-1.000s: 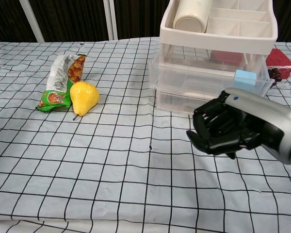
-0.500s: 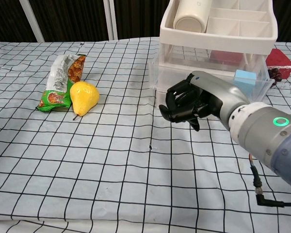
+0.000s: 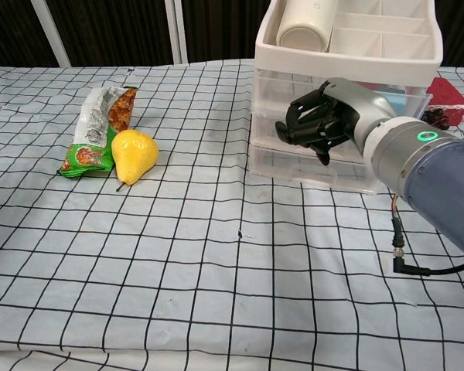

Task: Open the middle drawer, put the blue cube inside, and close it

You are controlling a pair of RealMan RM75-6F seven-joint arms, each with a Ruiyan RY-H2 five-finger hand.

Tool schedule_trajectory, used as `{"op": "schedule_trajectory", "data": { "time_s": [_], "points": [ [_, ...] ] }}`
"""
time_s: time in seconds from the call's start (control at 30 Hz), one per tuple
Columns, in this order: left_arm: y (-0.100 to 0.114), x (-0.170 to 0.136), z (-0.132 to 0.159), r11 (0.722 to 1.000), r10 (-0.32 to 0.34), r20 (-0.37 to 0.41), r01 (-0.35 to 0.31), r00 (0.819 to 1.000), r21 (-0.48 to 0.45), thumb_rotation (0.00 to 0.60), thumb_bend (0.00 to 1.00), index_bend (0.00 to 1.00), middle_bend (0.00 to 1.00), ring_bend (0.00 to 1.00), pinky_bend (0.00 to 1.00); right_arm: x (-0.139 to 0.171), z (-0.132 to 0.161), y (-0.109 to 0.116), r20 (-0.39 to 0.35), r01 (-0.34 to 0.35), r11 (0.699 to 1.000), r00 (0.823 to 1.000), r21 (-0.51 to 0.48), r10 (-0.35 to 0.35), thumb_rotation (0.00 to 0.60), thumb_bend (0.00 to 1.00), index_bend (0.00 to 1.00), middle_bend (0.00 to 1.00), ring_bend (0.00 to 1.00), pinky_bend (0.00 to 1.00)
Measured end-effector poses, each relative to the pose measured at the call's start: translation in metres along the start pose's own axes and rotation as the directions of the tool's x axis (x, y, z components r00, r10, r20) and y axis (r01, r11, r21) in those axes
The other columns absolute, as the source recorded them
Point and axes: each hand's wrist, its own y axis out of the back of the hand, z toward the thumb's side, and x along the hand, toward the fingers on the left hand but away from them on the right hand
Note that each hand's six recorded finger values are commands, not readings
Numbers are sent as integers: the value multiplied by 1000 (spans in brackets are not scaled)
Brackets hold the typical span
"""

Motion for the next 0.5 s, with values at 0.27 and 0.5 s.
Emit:
{"op": "schedule_trajectory", "data": {
  "time_s": [0.27, 0.5],
  "points": [
    [0, 0, 0, 1000, 0, 1, 0, 1000, 2, 600, 29, 0, 0, 0, 0, -8, -13, 14, 68, 30, 999, 997, -26, -28, 600, 484, 757, 810, 846, 757],
    [0, 0, 0, 1000, 1, 0, -1, 1000, 1, 600, 29, 0, 0, 0, 0, -13, -16, 27, 87, 57, 998, 995, -28, -54, 600, 484, 756, 810, 846, 757]
  ]
}}
